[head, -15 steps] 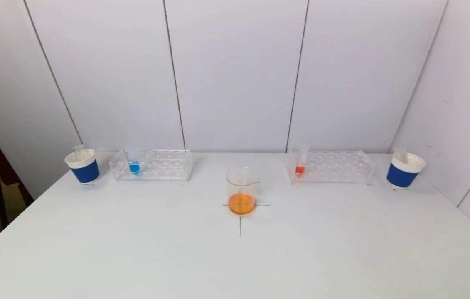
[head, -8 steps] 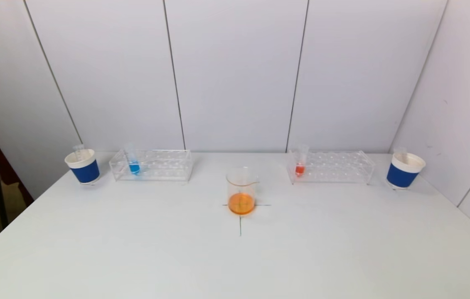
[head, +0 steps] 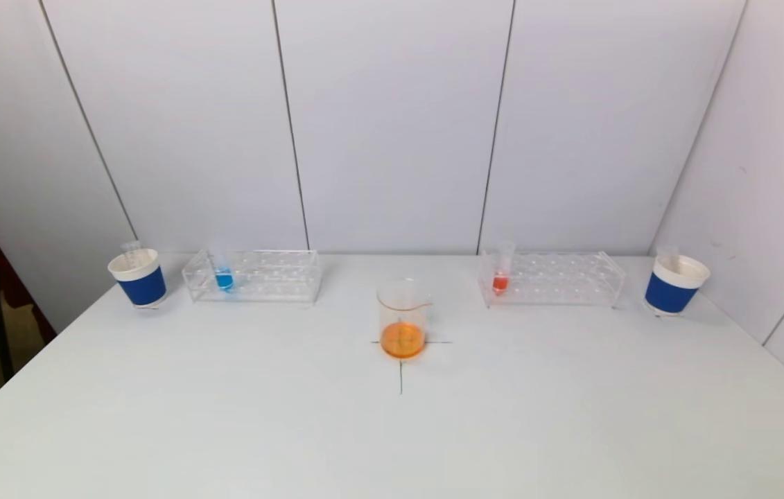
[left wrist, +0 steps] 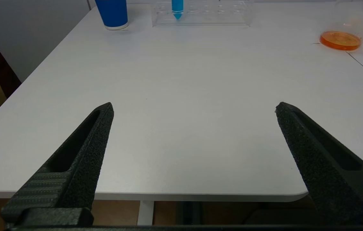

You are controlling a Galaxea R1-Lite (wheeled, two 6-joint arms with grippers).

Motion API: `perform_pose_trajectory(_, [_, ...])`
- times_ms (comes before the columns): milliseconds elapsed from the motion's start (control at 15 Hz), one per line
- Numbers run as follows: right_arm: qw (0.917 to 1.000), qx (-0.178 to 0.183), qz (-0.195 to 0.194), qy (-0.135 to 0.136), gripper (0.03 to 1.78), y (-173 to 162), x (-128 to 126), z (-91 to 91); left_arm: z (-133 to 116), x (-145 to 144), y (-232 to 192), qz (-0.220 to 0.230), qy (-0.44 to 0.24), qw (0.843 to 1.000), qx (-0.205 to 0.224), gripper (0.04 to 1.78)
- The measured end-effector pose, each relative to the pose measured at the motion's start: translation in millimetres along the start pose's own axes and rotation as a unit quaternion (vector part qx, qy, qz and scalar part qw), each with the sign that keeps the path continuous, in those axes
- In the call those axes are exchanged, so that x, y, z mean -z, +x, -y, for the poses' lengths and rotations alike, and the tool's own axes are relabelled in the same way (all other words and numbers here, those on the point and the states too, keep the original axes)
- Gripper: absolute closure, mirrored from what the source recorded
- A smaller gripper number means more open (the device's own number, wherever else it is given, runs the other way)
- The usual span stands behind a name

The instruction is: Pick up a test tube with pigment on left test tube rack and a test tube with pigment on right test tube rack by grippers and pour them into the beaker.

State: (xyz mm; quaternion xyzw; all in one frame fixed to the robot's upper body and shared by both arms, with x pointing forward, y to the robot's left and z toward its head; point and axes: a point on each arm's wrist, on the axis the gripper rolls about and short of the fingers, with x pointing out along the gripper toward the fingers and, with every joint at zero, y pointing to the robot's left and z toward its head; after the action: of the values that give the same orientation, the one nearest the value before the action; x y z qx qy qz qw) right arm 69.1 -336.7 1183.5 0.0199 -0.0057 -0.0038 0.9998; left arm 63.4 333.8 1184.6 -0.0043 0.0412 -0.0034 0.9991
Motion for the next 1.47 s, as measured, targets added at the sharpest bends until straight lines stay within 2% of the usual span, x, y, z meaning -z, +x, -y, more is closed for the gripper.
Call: perform_pose_trajectory(1467, [1.0,0.007,0.001,0.004,0.04,0.0,-0.1,0.3,0.0,0.4,0.1,-0.002,-0.001,1.0,0.0,0.06])
